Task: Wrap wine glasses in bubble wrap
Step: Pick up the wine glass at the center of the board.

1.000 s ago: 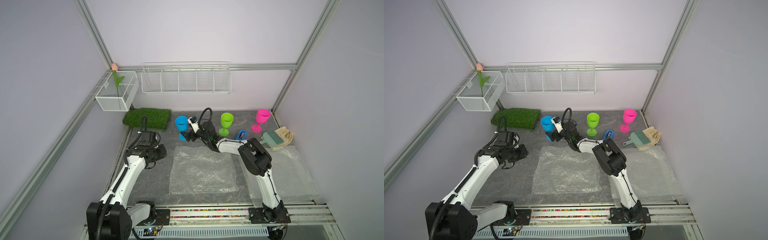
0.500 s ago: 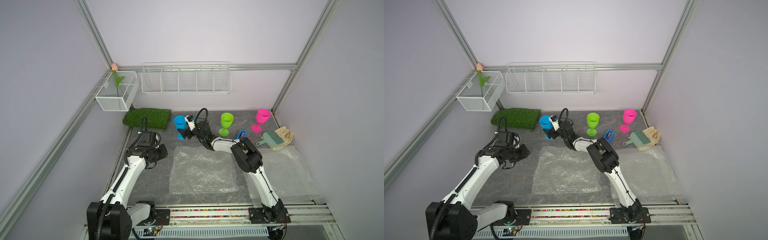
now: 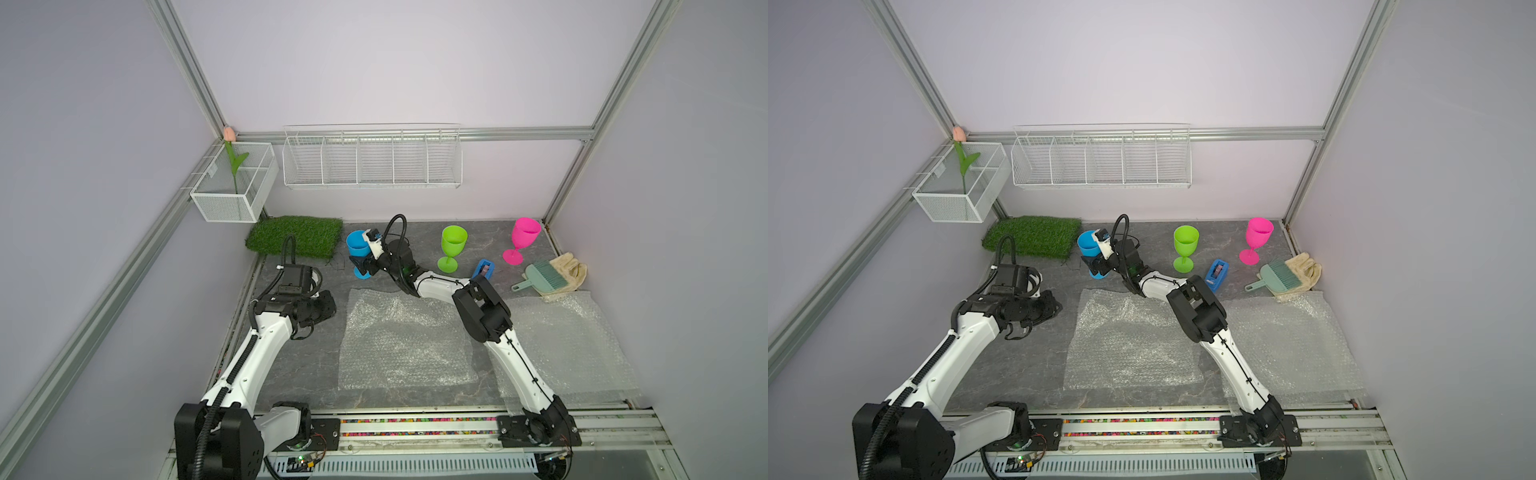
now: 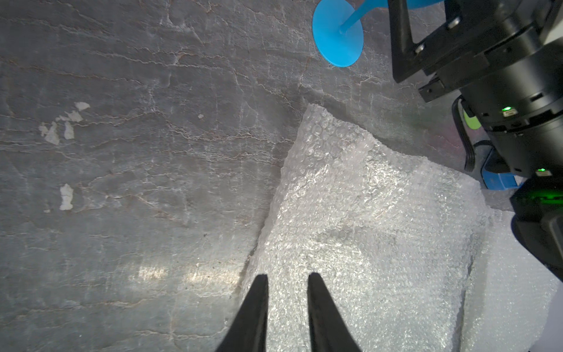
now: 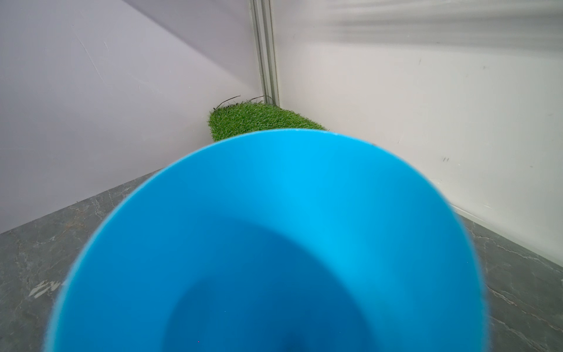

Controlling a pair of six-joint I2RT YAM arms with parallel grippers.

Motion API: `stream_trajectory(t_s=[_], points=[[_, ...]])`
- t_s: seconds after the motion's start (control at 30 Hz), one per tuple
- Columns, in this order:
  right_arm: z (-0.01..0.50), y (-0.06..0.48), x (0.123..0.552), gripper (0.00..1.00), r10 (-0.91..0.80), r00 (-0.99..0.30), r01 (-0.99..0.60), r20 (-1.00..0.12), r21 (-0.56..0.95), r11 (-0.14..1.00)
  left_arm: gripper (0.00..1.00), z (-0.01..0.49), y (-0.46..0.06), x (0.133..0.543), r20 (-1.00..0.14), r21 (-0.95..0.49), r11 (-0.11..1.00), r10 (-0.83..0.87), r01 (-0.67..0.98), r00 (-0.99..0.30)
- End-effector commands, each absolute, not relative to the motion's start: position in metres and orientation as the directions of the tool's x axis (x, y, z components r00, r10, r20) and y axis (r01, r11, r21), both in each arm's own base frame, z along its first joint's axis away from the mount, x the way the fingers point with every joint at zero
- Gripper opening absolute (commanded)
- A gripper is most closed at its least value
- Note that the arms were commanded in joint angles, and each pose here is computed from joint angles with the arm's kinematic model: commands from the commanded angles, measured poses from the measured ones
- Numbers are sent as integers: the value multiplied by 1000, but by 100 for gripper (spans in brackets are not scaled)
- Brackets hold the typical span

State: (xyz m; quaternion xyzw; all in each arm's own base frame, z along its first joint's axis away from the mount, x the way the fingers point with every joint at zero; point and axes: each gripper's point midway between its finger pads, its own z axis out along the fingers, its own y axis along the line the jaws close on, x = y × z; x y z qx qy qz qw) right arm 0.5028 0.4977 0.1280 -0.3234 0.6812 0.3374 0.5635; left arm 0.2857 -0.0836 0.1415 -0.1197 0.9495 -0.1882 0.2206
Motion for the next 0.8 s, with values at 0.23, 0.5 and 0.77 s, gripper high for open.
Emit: stream_trajectory(t_s=[0.23,0.5,0.77], points=[[149,501,501,93,-52,-118,-833,-992,70,549,26,141,-86,285,-369,-435,889,-322,-145,-872],[185,495,495,86,-30,-73,-836,-997,45,547,26,127,-97,280,-318,-485,863,-323,-140,-891],[224,483,483,79,-2,-41,-835,-999,33,549,26,98,-101,272,-257,-489,856,-326,-169,-910]])
